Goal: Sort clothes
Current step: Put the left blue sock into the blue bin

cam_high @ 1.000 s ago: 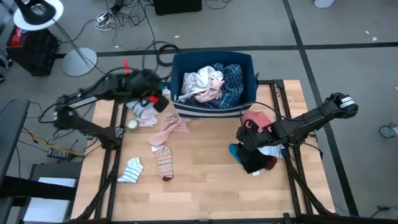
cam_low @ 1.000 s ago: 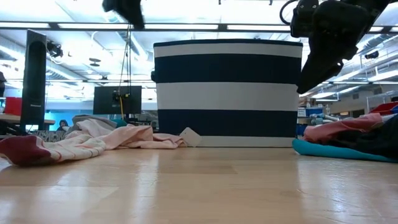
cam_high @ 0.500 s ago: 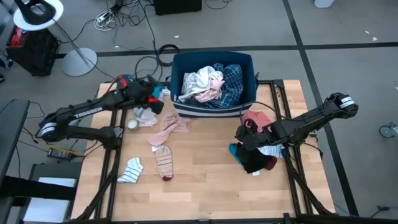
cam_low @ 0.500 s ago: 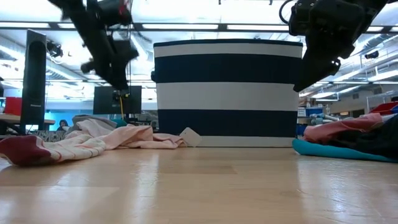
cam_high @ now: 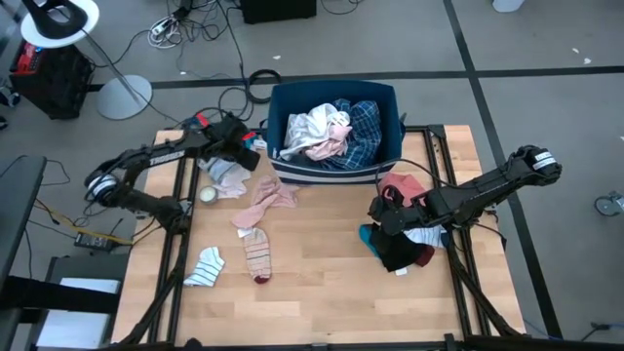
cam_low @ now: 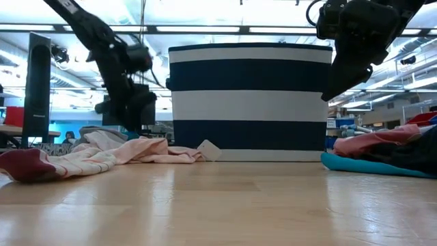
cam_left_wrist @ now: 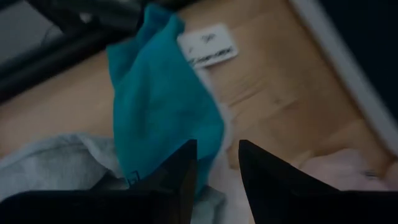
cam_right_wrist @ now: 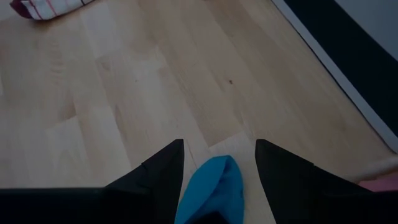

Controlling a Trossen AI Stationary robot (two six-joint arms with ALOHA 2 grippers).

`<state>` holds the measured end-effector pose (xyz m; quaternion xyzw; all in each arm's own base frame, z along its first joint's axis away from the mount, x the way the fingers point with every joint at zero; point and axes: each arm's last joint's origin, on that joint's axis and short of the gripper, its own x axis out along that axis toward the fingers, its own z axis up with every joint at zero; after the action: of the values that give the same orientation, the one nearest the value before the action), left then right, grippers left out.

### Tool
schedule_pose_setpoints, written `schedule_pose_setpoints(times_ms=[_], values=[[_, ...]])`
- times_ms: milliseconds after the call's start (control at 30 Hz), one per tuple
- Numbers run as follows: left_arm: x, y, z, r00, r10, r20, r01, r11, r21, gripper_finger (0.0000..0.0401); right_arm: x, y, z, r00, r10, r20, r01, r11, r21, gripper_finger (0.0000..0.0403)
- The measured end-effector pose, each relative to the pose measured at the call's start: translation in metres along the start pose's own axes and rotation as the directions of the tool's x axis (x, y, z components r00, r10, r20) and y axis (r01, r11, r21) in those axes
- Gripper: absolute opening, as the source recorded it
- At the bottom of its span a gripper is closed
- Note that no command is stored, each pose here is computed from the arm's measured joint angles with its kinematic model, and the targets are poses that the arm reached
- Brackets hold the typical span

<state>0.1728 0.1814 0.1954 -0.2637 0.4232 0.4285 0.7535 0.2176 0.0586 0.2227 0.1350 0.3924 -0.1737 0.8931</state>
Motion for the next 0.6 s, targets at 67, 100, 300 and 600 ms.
schedule_pose_setpoints(times_ms=[67,100,300,600], values=[[0.009,0.003,-0.001,0.999,0.017,-0.031,-0.017,1.000,-0.005,0.0124,0.000,0.000,0.000,1.000,0.000,0.000,0.000,1.000,0.000,0.0199],[0.012,0.004,-0.001,0.999,0.031,-0.040,-0.031,0.999,-0.006,0.0124,0.000,0.000,0.000,1.000,-0.001,0.000,0.001,1.000,0.000,0.0199],[0.025,0.007,-0.003,0.994,0.068,-0.085,-0.067,0.998,0.014,0.0102,0.000,0.000,0.000,1.000,-0.002,0.000,0.002,1.000,0.000,0.0199],[0.018,0.002,-0.012,0.985,-0.001,-0.174,0.006,0.999,0.032,0.0005,0.000,0.000,0.000,1.000,-0.002,0.000,0.002,1.000,0.001,0.0199]])
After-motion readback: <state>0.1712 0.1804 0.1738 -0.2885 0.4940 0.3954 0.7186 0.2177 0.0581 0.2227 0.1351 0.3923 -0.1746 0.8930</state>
